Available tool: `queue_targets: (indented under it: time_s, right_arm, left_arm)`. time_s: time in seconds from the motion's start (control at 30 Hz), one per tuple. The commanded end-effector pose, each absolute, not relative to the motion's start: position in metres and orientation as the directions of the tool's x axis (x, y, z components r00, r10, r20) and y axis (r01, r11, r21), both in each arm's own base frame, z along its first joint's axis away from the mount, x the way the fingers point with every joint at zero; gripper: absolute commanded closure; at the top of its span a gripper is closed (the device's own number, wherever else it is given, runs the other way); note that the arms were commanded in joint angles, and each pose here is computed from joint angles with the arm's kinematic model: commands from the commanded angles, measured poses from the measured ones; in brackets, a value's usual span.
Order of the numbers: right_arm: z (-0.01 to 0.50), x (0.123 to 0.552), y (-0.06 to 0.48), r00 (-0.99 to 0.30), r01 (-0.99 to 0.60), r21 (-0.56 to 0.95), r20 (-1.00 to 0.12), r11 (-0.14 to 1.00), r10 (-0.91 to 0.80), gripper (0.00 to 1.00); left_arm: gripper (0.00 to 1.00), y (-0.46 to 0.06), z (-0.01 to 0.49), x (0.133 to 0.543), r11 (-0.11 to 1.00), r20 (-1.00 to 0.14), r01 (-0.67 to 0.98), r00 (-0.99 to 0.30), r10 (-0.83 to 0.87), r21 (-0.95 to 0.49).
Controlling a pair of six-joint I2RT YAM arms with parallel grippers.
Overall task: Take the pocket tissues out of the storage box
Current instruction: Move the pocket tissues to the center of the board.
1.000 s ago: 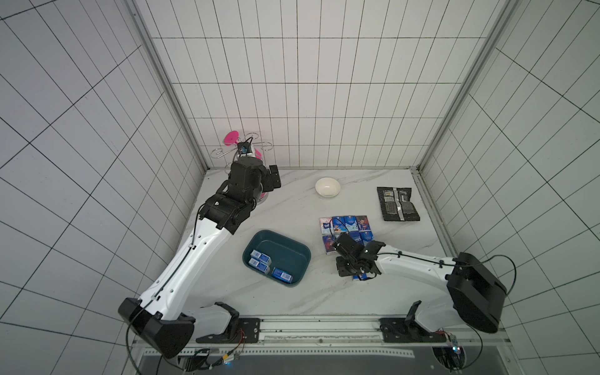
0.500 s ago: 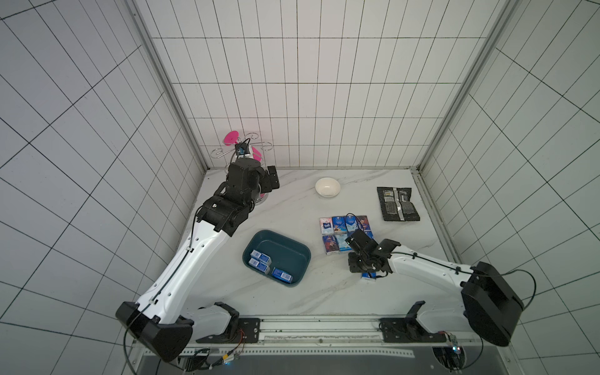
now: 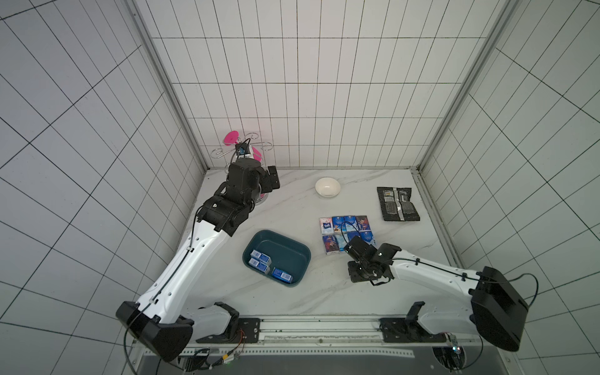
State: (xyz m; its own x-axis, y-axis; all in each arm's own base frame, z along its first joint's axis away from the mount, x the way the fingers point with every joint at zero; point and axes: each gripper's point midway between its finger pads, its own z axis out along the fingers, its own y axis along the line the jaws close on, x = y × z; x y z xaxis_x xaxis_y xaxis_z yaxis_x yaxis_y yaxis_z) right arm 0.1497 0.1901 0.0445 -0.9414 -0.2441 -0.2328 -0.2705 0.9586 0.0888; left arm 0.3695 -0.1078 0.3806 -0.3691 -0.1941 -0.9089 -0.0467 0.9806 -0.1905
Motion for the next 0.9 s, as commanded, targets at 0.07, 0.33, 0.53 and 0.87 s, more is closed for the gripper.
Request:
queue_targets:
  time_s: [0.07,0.33,0.53,0.87]
  right_arm:
    - [0.041,0.13,0.171,-0.96,-0.222,0.085,-0.192,0.971,-0.203,0.59]
    - [0.033,0.12,0.156,-0.971,-0.188,0.063,-0.165,0.98,-0.175,0.57]
    - [0.032,0.137,0.153,-0.966,-0.15,0.047,-0.221,0.988,-0.136,0.56]
    - [0.028,0.159,0.146,-0.966,-0.075,0.059,-0.252,0.995,-0.058,0.56]
  left_arm:
    - [0.02,-0.111,0.383,0.375,0.977,-0.909,-0.042,-0.362,-0.208,-0.207]
    - [0.02,-0.116,0.383,0.377,0.977,-0.908,-0.034,-0.364,-0.209,-0.211]
    - [0.02,-0.118,0.384,0.377,0.977,-0.908,-0.03,-0.364,-0.206,-0.21]
    - [0.02,-0.116,0.385,0.374,0.98,-0.913,-0.033,-0.358,-0.196,-0.198]
